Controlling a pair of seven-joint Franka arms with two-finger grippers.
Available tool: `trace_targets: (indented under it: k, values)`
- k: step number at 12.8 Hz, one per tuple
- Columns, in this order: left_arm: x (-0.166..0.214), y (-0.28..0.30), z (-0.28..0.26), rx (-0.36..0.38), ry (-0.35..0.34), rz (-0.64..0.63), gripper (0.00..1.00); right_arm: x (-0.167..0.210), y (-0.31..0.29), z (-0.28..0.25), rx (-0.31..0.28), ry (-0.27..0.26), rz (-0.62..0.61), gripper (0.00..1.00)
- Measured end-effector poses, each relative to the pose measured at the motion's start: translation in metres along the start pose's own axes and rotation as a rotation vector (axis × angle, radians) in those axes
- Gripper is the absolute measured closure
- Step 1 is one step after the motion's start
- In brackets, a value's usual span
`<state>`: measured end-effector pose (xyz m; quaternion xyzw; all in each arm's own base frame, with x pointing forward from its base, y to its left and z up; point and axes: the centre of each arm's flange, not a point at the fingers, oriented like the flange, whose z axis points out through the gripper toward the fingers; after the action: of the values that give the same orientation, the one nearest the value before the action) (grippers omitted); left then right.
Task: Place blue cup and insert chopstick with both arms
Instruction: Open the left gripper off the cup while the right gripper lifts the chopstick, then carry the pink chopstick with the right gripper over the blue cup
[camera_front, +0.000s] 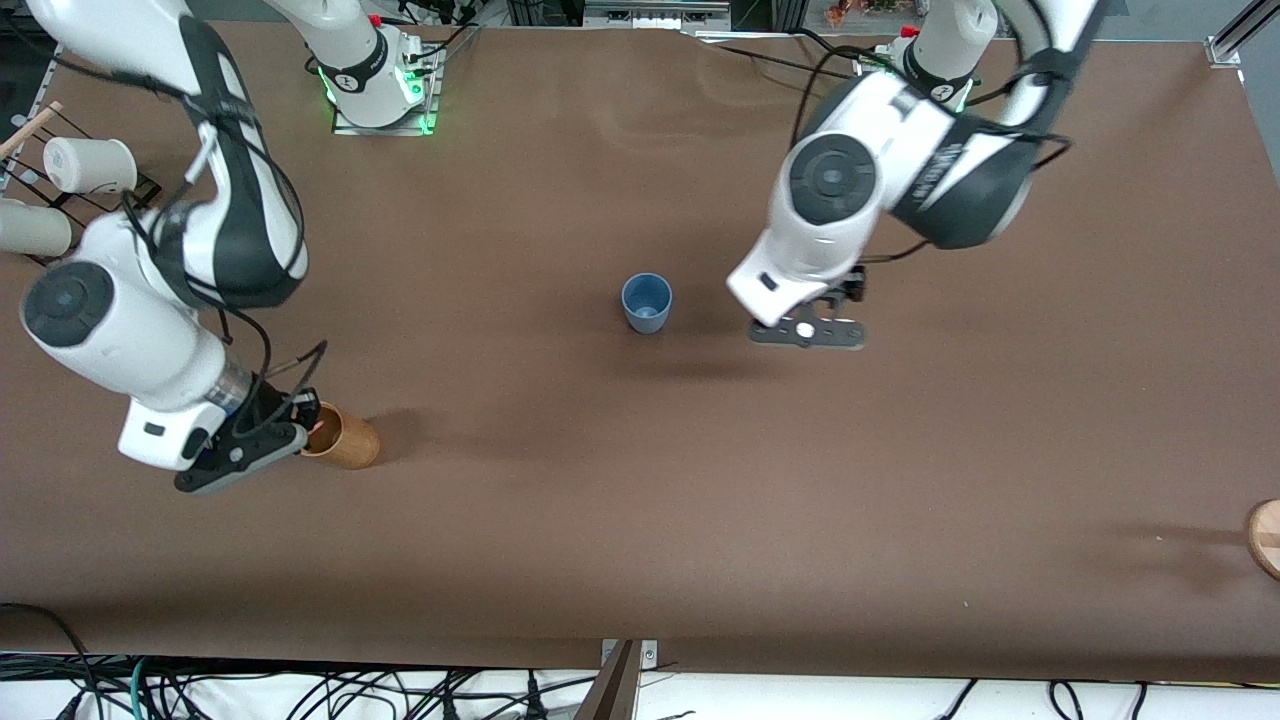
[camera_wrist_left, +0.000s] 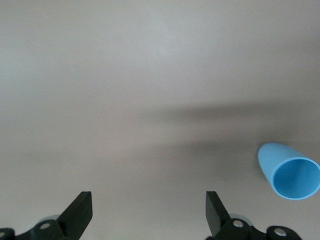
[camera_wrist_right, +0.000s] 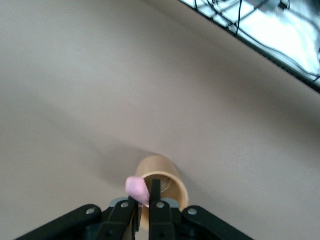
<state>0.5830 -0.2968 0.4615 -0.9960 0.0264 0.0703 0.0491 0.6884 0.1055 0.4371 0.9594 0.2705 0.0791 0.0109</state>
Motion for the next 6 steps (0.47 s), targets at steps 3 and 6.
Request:
trace_targets:
  k: [3,6]
  values:
    - [0.017,-0.094,-0.044,-0.015,0.059,0.034,0.00,0.009,-0.045,-0.058,0.020,0.036,-0.067,0.92]
    - [-0.011,-0.174,-0.078,0.042,0.083,0.040,0.00,0.027,-0.109,-0.081,0.046,0.037,-0.035,0.92]
